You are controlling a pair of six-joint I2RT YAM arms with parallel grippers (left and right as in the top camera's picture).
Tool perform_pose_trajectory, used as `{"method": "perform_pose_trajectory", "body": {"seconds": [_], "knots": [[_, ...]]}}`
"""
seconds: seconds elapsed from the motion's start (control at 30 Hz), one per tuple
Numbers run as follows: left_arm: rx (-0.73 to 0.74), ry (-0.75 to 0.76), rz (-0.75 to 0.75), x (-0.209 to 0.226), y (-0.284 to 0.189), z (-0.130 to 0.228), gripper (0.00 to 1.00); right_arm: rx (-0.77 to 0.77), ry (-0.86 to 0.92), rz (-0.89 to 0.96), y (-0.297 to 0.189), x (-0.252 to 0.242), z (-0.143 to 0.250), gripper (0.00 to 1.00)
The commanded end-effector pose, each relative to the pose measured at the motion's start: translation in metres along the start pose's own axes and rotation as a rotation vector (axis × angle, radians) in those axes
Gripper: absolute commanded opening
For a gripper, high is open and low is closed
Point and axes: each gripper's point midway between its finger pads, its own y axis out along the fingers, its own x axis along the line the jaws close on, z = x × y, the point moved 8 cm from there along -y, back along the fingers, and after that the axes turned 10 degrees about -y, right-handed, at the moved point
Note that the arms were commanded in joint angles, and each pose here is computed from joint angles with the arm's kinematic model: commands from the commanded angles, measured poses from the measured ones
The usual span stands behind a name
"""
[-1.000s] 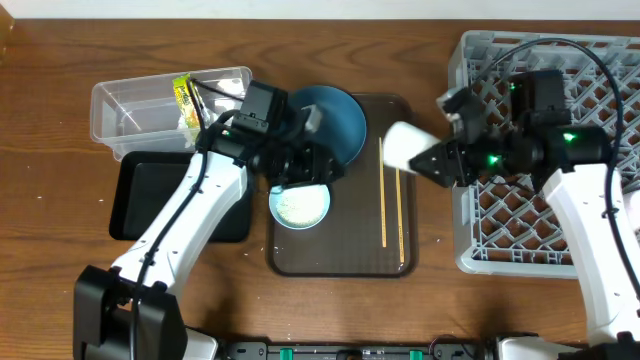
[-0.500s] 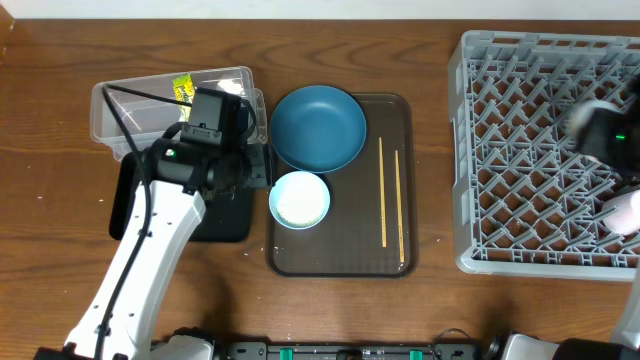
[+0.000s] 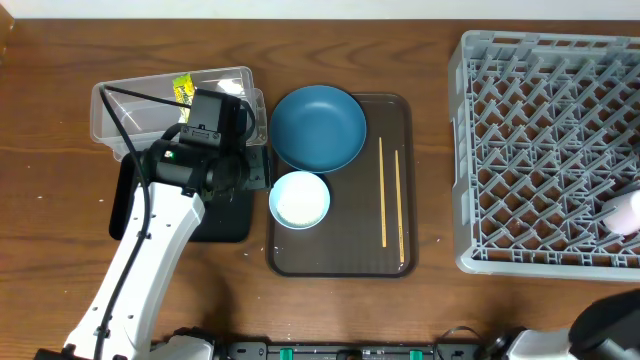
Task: Sort waste into correct bins and load items into the dishwasher rack
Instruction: 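Place the white cup into the dish rack with the right gripper, then grasp the light-blue rice bowl with the left gripper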
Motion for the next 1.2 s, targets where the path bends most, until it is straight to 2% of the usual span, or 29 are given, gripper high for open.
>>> {"method": "perform_pose_trajectory", "body": {"seconds": [0.0, 0.2, 0.27, 0.3, 0.33, 0.4, 0.43, 0.67, 0.87, 1.17], "knots": [[-0.012, 0.017, -0.009, 0.001, -0.003, -0.002, 0.62, 0.025, 0.06, 0.028, 0.018, -0.011, -0.005, 0.04], [-0.012, 0.017, -0.009, 0.001, -0.003, -0.002, 0.62, 0.048, 0.094, -0.031, 0.048, -0.012, -0.01, 0.06], [-0.012, 0.017, -0.009, 0.001, -0.003, -0.002, 0.62, 0.045, 0.094, -0.032, 0.053, -0.012, -0.012, 0.11], [-0.012, 0.017, -0.009, 0.001, -0.003, -0.002, 0.62, 0.042, 0.094, -0.033, 0.054, -0.012, -0.013, 0.19], [-0.012, 0.017, -0.009, 0.001, -0.003, -0.002, 0.62, 0.04, 0.094, -0.032, 0.055, -0.011, -0.013, 0.36], [-0.012, 0.017, -0.009, 0.001, -0.003, -0.002, 0.62, 0.038, 0.094, -0.034, 0.056, -0.011, -0.014, 0.79], [-0.012, 0.016, -0.01, 0.001, -0.003, -0.002, 0.62, 0.038, 0.094, -0.036, 0.056, -0.011, -0.014, 0.98], [-0.011, 0.017, -0.01, 0.001, -0.003, -0.002, 0.62, 0.041, 0.094, -0.068, 0.056, -0.008, -0.014, 0.99], [-0.011, 0.017, -0.01, 0.001, -0.003, -0.002, 0.62, 0.036, 0.07, -0.18, 0.049, 0.003, -0.014, 0.99], [-0.009, 0.016, -0.011, 0.002, -0.002, -0.001, 0.66, -0.027, -0.114, -0.41, -0.009, 0.048, -0.005, 0.99]]}}
